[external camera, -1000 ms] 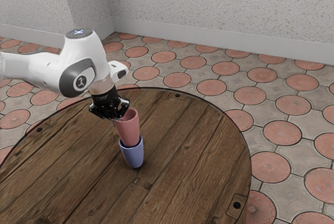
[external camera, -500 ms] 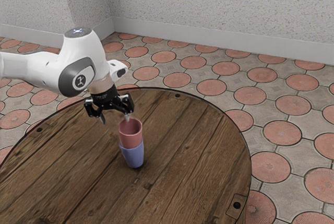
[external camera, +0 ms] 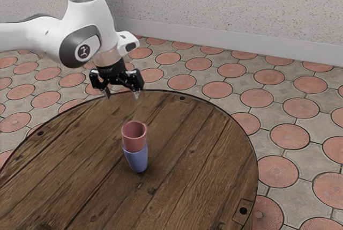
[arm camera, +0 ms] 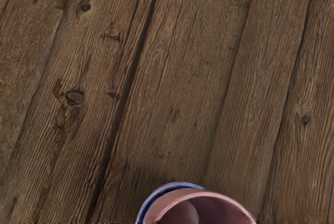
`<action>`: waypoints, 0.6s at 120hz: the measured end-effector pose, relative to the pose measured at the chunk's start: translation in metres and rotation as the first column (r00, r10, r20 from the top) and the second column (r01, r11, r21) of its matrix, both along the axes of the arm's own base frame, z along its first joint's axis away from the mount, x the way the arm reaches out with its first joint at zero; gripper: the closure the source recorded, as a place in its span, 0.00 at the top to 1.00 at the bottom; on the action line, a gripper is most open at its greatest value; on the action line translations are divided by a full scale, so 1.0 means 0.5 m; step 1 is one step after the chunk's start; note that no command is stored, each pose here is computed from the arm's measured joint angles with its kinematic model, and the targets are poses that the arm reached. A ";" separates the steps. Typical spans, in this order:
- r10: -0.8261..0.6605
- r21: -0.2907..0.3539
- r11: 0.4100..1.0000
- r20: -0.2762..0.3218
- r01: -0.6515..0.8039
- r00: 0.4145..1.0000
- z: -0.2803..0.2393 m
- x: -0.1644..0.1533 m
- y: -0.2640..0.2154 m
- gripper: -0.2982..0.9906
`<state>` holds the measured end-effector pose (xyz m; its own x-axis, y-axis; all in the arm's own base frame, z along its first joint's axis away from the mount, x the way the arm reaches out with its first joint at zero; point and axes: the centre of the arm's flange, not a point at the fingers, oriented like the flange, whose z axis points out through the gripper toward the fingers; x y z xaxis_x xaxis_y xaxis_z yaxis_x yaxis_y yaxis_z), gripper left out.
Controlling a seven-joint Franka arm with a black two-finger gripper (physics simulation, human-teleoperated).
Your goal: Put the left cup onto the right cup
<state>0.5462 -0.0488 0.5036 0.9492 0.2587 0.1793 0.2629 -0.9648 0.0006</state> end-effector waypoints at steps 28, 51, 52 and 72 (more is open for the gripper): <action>-0.126 0.031 0.991 -0.023 0.127 0.992 0.063 0.006 0.010 0.77; -0.214 0.048 0.975 -0.062 0.217 0.975 0.120 0.038 0.013 0.77; -0.218 0.048 0.974 -0.064 0.221 0.974 0.121 0.038 0.012 0.77; -0.273 0.050 0.959 -0.107 0.280 0.956 0.145 0.051 0.012 0.77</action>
